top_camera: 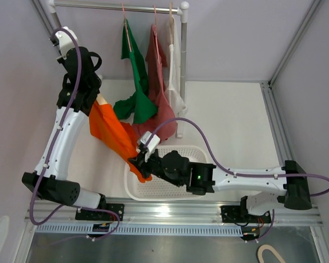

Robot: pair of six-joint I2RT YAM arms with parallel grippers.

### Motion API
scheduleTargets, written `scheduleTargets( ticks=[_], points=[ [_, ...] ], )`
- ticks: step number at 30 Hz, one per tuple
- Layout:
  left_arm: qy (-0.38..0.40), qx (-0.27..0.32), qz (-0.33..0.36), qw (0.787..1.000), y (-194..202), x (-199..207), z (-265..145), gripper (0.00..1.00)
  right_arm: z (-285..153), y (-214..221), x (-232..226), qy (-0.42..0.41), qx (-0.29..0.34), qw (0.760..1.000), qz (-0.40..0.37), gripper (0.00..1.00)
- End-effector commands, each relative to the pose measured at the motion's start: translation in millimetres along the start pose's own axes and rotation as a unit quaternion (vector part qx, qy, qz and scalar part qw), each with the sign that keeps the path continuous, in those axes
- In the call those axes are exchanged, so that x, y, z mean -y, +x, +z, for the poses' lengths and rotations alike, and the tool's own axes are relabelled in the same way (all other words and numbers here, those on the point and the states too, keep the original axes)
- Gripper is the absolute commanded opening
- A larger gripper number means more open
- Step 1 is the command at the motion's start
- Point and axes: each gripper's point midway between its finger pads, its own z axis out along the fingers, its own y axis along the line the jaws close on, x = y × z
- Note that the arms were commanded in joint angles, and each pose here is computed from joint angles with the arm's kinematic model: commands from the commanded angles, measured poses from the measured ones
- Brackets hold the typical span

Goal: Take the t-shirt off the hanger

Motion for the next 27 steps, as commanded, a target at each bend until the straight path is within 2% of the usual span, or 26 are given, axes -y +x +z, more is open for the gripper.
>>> scheduleTargets(
  ticks=[1, 7, 12, 15, 17, 18, 21, 26, 27],
  points=[
    [-0.003, 0.054, -0.053, 0.997, -53.4, -3.9, -1.8, 0.01, -20.8, -1.0, 1.1, 0.010, 0.010, 0.999, 0.033, 0.00],
    [0.003, 0.072, -0.057, 0.996, -79.5, -3.2, -1.6, 0.01, -29.4, 35.8, 1.5, 0.008, -0.022, 0.998, 0.062, 0.00],
    [0.007, 0.068, -0.058, 0.996, -80.7, -2.6, 0.0, 0.01, -32.8, 69.9, -3.4, 0.000, -0.050, 0.996, 0.078, 0.00],
    [0.014, 0.060, -0.062, 0.996, -78.6, -1.1, -0.8, 0.01, -29.5, 70.7, -4.1, 0.002, -0.049, 0.996, 0.077, 0.00],
    [0.040, 0.051, -0.071, 0.995, -80.5, 4.7, -6.9, 0.01, -25.2, 63.7, 0.3, 0.013, -0.039, 0.997, 0.060, 0.00],
    [0.049, 0.023, -0.075, 0.996, -68.3, 5.9, -11.0, 0.01, -22.0, 56.7, 1.9, 0.015, -0.032, 0.998, 0.055, 0.00],
    [0.099, -0.022, -0.102, 0.990, -56.5, 15.9, -28.4, 0.01, 2.2, 22.1, 13.0, 0.010, -0.011, 0.999, 0.043, 0.00],
    [0.163, -0.074, -0.123, 0.976, -38.9, 3.7, -76.4, 0.01, 48.2, -47.5, 42.8, -0.007, 0.035, 0.998, 0.056, 0.00],
    [0.189, -0.101, -0.121, 0.969, -20.4, 10.4, -84.5, 0.01, 53.9, -54.6, 45.0, -0.012, 0.040, 0.998, 0.049, 0.00]
  ],
)
